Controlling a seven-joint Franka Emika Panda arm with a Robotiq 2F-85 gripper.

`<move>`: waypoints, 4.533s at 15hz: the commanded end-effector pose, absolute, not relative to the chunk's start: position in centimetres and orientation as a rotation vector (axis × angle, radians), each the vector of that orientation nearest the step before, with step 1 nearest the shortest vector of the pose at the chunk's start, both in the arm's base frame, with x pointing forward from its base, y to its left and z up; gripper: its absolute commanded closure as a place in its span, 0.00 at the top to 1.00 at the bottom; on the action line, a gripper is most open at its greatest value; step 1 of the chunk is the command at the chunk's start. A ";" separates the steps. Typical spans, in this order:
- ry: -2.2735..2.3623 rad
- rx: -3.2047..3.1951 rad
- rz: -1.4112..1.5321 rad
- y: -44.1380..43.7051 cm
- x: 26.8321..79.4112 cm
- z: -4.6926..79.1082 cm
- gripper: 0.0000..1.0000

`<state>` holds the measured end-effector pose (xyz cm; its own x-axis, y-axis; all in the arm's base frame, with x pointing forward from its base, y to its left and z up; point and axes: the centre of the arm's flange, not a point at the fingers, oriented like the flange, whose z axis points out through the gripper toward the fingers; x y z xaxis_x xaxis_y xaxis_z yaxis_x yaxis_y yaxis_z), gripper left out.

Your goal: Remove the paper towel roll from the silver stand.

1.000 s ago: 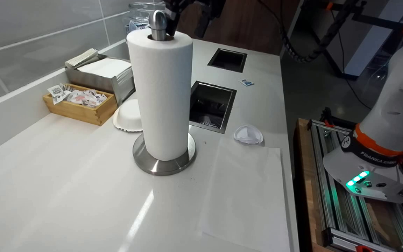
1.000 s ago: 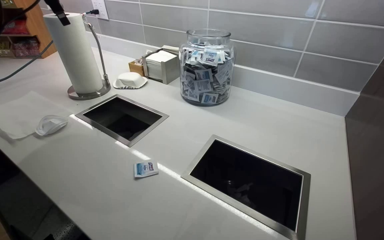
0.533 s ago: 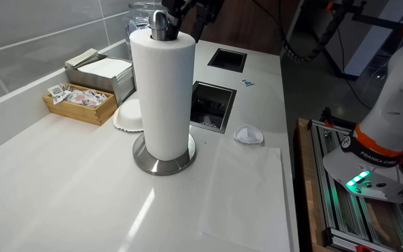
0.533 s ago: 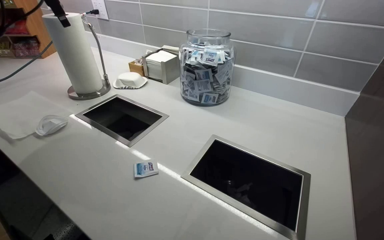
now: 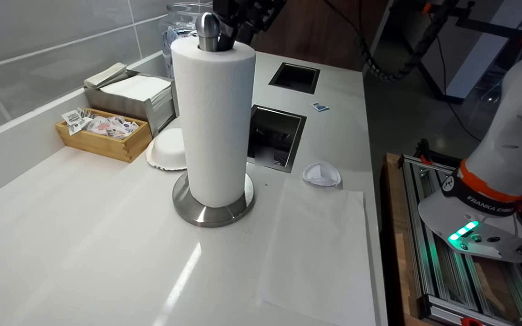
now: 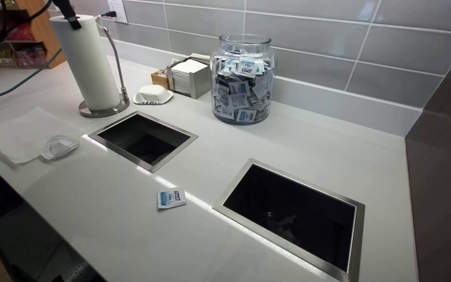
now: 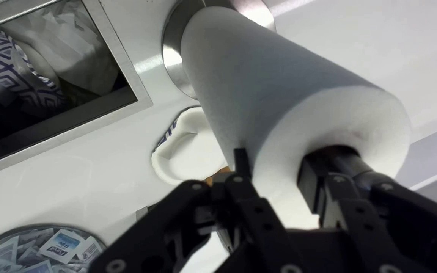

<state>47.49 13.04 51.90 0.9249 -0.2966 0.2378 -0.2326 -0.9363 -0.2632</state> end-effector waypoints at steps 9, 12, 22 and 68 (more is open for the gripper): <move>0.351 -2.857 -0.441 13.9 46.8 52.9 0.07; 0.336 -2.863 -0.459 14.3 46.7 53.4 0.07; 0.309 -2.913 -0.589 15.6 45.7 56.9 0.07; 0.539 -2.912 -1.083 24.8 36.4 80.1 0.07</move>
